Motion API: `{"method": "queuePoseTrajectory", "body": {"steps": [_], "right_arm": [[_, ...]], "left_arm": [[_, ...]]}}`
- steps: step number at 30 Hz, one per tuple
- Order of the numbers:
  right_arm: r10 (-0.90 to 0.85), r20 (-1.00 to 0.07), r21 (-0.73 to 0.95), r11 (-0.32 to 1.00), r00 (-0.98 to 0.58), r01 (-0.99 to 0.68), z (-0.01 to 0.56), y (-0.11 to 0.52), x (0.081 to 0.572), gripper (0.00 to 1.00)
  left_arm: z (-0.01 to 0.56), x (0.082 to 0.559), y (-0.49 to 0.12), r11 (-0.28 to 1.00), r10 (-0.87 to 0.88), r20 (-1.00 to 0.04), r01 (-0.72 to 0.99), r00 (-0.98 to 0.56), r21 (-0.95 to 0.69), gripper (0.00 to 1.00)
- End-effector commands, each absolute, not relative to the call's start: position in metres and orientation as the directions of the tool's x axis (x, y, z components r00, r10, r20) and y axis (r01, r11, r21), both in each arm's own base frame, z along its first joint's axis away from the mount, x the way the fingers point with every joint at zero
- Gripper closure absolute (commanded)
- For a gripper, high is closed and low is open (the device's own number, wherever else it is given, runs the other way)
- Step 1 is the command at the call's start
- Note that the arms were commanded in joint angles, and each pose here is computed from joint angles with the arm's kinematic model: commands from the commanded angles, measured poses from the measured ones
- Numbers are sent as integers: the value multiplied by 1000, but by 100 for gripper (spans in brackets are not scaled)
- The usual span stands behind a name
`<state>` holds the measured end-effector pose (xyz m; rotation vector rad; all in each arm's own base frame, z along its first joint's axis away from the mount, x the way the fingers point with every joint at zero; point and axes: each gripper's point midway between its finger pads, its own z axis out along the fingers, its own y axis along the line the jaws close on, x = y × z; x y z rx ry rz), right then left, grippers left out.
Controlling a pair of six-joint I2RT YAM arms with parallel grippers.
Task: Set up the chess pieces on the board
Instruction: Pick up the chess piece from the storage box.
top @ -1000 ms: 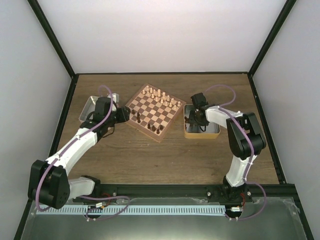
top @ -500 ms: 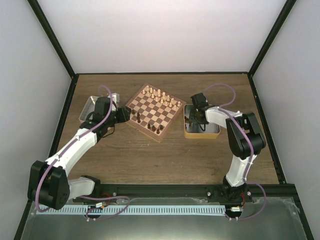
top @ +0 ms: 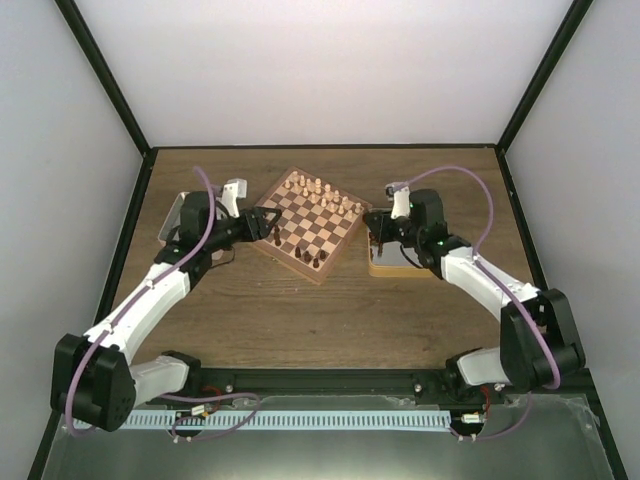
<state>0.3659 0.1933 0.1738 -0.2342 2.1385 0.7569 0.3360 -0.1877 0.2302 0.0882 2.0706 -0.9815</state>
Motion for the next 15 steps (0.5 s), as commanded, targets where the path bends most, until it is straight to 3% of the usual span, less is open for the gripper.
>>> {"method": "queuePoseTrajectory", "body": {"steps": [1,6,10,15], "right_arm": [[15,-866,451,452,-499,-770,237,259,315,94],[-87,-901,395,244,-425,-886,256,308,274,94],[-142,-907,370,183,-397,-911,257,331,264,94],[-162,-915,355,114,-370,-928,263,344,255,94]], "left_arm": [[271,315,-213,510,-275,-700,517,-659,-687,37],[281,295,-231,392,-218,-657,552,-722,-736,36],[282,277,-241,309,-157,-608,546,-778,-779,37],[274,271,-242,304,-123,-579,525,-806,-795,40]]}}
